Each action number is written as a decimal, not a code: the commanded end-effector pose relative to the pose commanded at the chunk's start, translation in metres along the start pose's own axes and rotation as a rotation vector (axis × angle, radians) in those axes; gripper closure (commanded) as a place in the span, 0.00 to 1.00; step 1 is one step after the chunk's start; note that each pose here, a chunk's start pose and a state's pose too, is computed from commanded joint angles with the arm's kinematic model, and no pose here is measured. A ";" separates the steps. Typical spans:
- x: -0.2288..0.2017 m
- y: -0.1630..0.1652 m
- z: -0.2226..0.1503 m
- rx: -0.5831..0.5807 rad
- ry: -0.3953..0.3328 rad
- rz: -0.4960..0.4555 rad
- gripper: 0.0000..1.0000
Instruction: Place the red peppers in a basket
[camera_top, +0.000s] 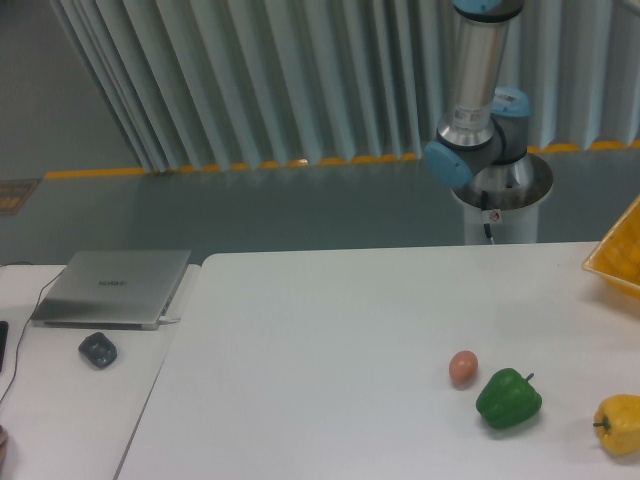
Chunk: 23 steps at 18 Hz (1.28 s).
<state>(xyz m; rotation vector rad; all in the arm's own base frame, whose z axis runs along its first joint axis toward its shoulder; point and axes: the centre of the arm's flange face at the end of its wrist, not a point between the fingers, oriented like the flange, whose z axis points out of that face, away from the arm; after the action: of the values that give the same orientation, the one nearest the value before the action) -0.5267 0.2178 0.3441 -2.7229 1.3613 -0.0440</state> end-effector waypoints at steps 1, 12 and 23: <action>0.000 -0.003 -0.004 -0.009 -0.002 0.001 0.00; -0.036 -0.109 -0.086 -0.116 -0.016 0.107 0.00; -0.096 -0.216 -0.038 -0.111 -0.036 0.136 0.00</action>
<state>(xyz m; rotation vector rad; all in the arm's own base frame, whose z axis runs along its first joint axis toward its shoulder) -0.4148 0.4210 0.4052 -2.6955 1.5801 0.0927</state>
